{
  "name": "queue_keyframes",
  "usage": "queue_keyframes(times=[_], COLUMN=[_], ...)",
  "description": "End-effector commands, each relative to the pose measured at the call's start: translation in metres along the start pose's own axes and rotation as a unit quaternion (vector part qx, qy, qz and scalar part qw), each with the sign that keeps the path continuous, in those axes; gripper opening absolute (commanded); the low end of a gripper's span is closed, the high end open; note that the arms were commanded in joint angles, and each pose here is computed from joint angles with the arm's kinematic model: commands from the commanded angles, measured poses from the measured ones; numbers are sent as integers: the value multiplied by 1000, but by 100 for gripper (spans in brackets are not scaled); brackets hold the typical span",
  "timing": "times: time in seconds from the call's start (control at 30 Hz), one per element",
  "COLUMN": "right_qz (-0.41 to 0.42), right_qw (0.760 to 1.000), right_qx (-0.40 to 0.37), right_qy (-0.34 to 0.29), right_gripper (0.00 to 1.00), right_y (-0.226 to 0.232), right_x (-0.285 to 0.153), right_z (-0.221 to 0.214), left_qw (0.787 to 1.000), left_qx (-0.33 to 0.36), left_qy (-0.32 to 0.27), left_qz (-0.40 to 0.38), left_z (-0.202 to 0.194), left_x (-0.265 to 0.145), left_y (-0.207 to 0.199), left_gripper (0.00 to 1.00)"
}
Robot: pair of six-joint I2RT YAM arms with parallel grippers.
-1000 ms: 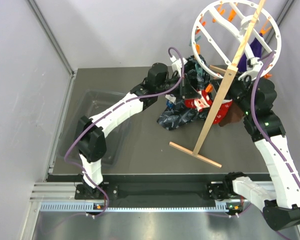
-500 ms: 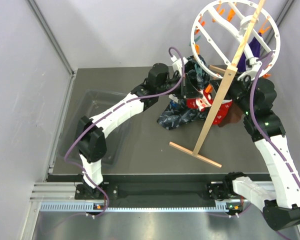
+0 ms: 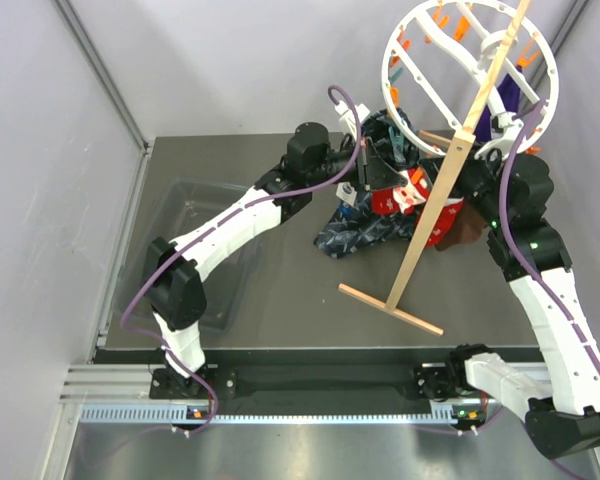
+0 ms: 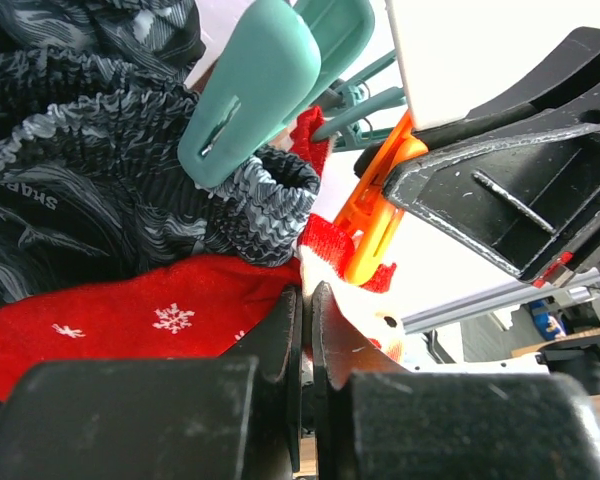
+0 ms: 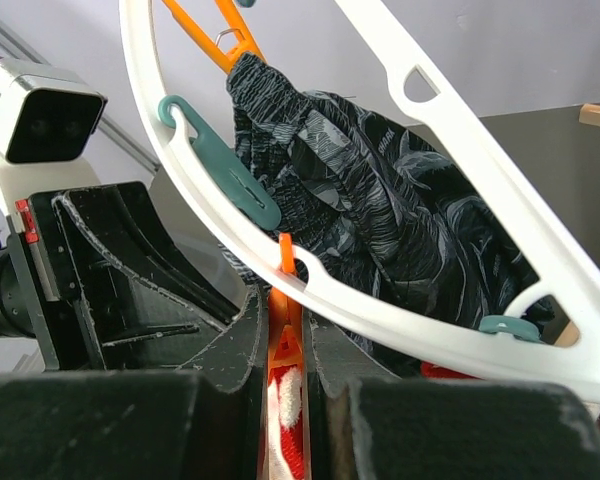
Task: Clip the socks to the hanger
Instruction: Clamp the sock onto the hanger.
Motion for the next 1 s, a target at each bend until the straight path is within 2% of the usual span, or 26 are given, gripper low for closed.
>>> queue_keyframes(times=[0.0,0.53,0.83,0.97], right_qz=[36,39,37,30], right_qw=[999,999,999,999], right_qx=[-5,3,4,2], right_qy=[17,16,16,9], right_gripper=[0,0,4,11], right_y=[12,13,14,13], right_x=[-3,-3,-6,-10], right_z=[-3,-3,-2,1], left_qw=[997,997,994,995], left_qx=[35,39,15,9], left_qy=[-20,-50,-57,-53], left_qz=[-62,-47,-88,-83], left_z=[16,24,27,26], left_x=[-5,-2,2,3], left_y=[-41,-35,-45,-41], left_gripper=[0,0,0,0])
Point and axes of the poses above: each gripper's point midway between its finger pads, its own x axis out along the fingers, its own y axis along the line the jaws close on, z = x × y, the point moved 3 cm from there along -x, back along the fingers, and after that the axes turned 11 degrees about -x, right-handed, at the moved point
